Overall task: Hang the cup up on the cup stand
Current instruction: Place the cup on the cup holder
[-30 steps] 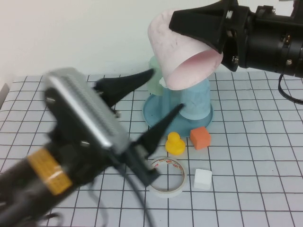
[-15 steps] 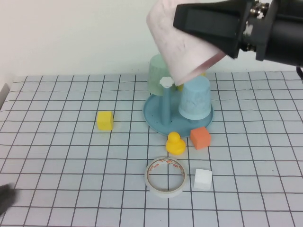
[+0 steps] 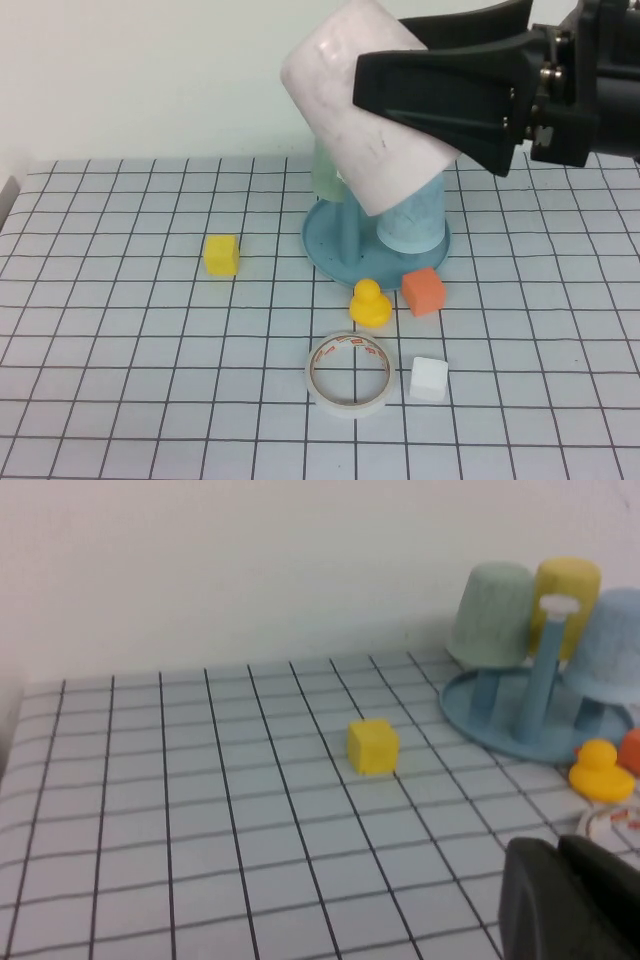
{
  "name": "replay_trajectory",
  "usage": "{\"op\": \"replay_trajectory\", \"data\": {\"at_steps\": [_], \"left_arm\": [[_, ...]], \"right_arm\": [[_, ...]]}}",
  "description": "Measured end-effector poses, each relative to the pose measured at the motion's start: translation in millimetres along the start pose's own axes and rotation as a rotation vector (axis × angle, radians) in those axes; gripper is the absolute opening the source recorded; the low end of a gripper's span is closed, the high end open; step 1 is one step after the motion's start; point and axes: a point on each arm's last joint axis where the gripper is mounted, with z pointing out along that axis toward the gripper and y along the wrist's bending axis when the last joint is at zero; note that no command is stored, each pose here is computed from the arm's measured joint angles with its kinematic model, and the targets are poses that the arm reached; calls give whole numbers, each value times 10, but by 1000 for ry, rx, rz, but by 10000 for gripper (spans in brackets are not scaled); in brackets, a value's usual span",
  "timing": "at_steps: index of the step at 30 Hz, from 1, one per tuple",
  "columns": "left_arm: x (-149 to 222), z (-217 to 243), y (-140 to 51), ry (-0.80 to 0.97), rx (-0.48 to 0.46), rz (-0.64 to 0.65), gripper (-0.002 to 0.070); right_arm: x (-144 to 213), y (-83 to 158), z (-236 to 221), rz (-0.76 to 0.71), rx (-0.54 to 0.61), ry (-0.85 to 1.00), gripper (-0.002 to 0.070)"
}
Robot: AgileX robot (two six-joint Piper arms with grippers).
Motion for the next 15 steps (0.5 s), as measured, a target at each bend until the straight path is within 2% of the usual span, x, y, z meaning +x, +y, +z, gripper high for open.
{"op": "replay_trajectory", "data": {"at_steps": [9,15], "left_arm": [[226,118,-14,54,0,20,0],[291,144,-11,78,-6,25,0]], "right_arm": [[1,-4,0,-10,5,1,574],[-5,-61,-2,-11,67,-6,574]]}}
